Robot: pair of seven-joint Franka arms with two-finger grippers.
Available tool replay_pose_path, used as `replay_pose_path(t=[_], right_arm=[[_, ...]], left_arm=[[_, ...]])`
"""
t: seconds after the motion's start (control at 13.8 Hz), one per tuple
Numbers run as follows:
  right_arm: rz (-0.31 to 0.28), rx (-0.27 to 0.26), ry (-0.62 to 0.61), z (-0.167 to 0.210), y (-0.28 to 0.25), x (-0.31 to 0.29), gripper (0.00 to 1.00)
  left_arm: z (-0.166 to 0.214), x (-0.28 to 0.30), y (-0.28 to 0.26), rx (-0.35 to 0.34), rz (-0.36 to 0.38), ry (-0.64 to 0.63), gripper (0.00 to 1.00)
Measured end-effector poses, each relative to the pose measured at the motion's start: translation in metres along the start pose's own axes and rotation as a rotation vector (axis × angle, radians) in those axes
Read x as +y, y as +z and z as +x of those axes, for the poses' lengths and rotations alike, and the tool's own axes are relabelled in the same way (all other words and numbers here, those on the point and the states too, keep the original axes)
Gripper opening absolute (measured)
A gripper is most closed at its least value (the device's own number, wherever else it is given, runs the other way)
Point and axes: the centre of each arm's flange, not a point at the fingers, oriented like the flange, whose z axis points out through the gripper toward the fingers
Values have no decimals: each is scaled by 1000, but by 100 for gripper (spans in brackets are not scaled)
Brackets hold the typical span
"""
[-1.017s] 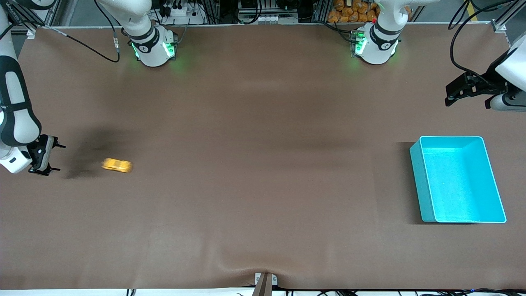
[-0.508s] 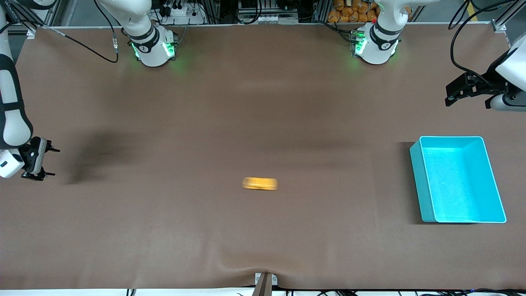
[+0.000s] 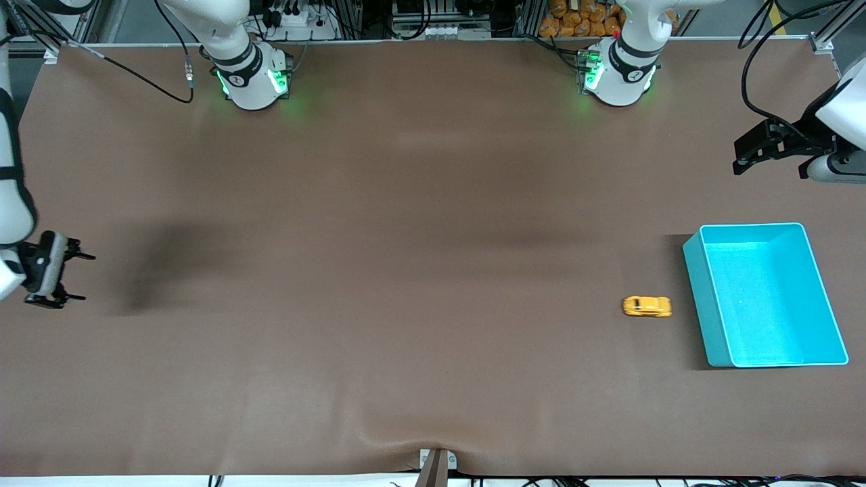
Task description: Wind and store yellow beetle car
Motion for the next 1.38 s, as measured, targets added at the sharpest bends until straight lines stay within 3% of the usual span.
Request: replay_pose_path(t=[0.22,0.44,0.94,1.16,1.38], right_arm=[[22,11,96,30,-88,-1,100],[-34,-9,202,65,-158,-13,100],[-49,-11,553,132,-237,-55,100],[-61,-24,767,201,-266,-71,100],[-72,-40,1032,273,-283,-89,100]], left_arm=[[0,0,0,0,0,0,100],[1,-3,3,-5,0,-5,100],[37,-40,66,-73,-10,-65,100],[63,-43,119,-118,-15,-108,100],[86,-38,182,-179,-7,-269,100]])
